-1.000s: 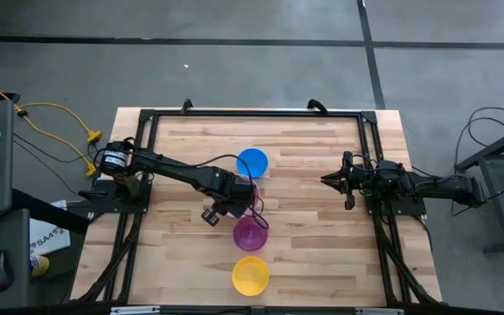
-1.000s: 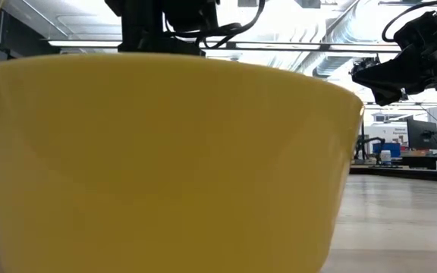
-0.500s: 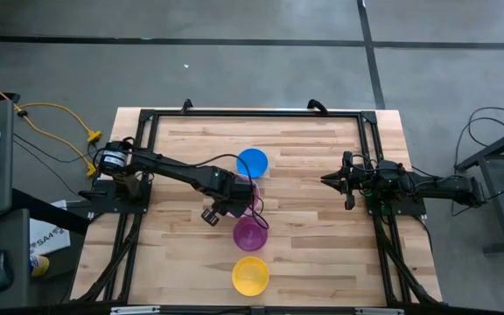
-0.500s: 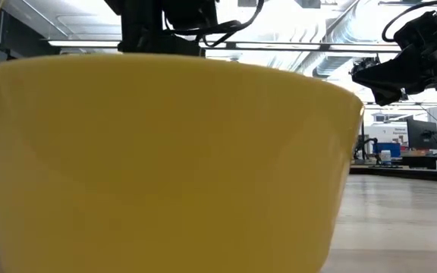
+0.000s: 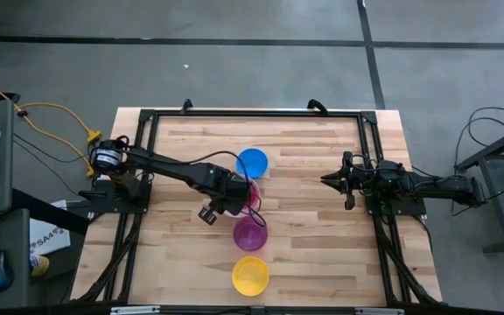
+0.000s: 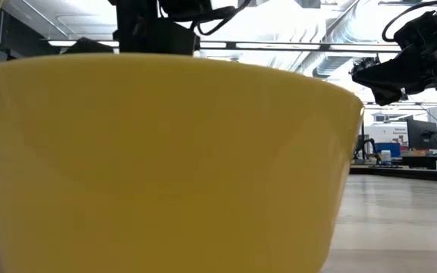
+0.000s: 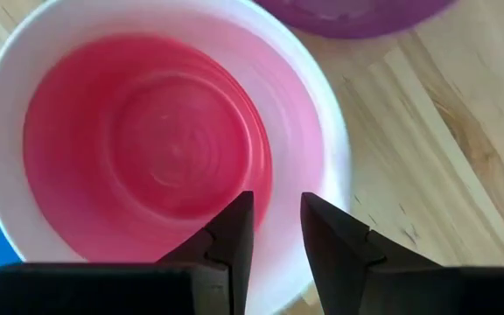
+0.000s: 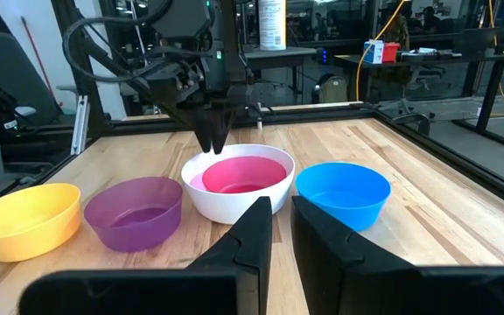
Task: Nest bowls inside each other
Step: Stack the blue bowl on the red bowl
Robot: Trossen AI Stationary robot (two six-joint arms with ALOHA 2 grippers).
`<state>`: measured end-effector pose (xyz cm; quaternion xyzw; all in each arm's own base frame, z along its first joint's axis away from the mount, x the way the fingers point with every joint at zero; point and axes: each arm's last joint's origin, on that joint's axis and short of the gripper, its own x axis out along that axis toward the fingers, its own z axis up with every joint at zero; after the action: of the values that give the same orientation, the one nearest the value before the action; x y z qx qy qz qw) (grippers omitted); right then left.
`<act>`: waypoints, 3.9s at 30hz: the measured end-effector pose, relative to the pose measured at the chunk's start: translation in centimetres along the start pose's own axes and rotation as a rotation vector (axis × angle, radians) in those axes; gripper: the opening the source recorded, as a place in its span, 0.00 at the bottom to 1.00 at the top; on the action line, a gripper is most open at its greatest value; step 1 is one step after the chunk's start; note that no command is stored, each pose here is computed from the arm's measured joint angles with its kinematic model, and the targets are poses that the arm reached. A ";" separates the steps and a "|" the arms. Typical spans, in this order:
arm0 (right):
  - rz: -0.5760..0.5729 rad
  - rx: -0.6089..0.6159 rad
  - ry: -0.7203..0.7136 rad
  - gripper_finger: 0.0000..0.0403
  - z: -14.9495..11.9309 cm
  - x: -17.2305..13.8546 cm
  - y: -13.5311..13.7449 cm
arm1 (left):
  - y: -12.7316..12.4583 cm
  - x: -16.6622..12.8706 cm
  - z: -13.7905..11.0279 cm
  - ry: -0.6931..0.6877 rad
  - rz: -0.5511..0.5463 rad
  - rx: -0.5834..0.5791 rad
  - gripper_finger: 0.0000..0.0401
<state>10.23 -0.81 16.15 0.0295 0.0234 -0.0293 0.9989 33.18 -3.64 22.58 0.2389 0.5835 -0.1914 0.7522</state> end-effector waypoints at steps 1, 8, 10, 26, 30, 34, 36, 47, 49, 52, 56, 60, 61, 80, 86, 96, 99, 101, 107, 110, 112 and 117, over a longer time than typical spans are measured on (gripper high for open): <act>0.000 0.000 0.000 0.10 0.0 0.0 0.0 | 0.0 -0.1 0.0 -0.008 0.004 0.000 0.24; 0.000 0.000 0.000 0.10 0.0 0.0 0.0 | 1.1 -1.0 -0.4 -0.051 0.037 -0.032 0.24; -0.001 0.000 0.000 0.10 0.0 0.0 0.0 | 1.9 -1.3 -0.6 -0.061 0.053 -0.053 0.24; -0.001 0.000 0.001 0.10 0.0 0.0 0.0 | 6.6 -2.6 -2.1 -0.138 0.162 -0.152 0.24; 0.000 0.000 0.001 0.10 0.0 0.0 0.0 | 7.4 -2.7 -2.8 -0.126 0.181 -0.177 0.24; 0.000 0.000 0.001 0.10 0.0 0.0 0.0 | 8.2 -2.7 -3.6 -0.091 0.216 -0.168 0.24; 0.000 0.000 0.001 0.10 0.0 0.0 0.0 | 8.5 -2.7 -4.1 -0.065 0.234 -0.147 0.24; -0.001 0.000 0.001 0.10 0.0 0.0 0.0 | 9.1 -2.8 -4.9 0.033 0.299 -0.071 0.24; 0.000 0.000 0.001 0.10 0.0 0.0 0.0 | 9.3 -2.8 -4.9 0.028 0.302 -0.044 0.24; -0.001 0.000 0.001 0.10 0.0 0.0 0.0 | 9.4 -2.7 -5.0 -0.014 0.252 0.033 0.24; -0.001 0.000 0.001 0.10 0.0 0.0 0.0 | 9.5 -1.7 -5.1 -0.027 0.187 0.126 0.24; -0.001 0.000 0.000 0.10 0.0 0.0 0.0 | 10.0 -1.0 -5.5 -0.004 0.173 0.188 0.24; -0.001 0.000 0.001 0.10 0.0 0.0 0.0 | 10.2 -1.0 -5.8 0.006 0.167 0.189 0.24; -0.001 0.000 0.000 0.10 0.0 0.0 0.0 | 10.8 0.2 -7.4 0.052 0.150 0.366 0.24; -0.001 0.000 0.001 0.10 0.0 0.0 0.0 | 10.3 1.3 -7.8 0.063 0.139 0.452 0.24; -0.001 0.000 0.001 0.10 0.0 0.0 0.0 | 10.8 1.2 -7.4 0.045 0.202 0.474 0.24; -0.001 0.000 0.000 0.10 0.0 0.0 0.0 | 10.7 1.2 -7.6 0.067 0.193 0.475 0.24; -0.001 0.000 0.001 0.10 0.0 0.0 0.0 | 10.7 1.2 -7.6 0.083 0.193 0.475 0.24; -0.001 0.000 0.000 0.10 0.0 0.0 0.0 | 10.7 1.2 -7.7 0.120 0.209 0.472 0.24; -0.001 0.000 0.000 0.10 0.0 0.0 0.0 | 10.7 1.2 -7.6 0.119 0.209 0.476 0.24; -0.001 0.000 0.000 0.10 0.0 0.0 0.0 | 10.6 1.2 -7.5 0.120 0.210 0.481 0.24; -0.001 0.000 0.000 0.10 0.0 0.0 0.0 | 10.1 1.3 -6.9 0.108 0.210 0.506 0.24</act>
<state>10.23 -0.81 16.15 0.0296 0.0234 -0.0296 0.9988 33.83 8.57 21.32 0.4882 0.5285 -0.2388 0.6522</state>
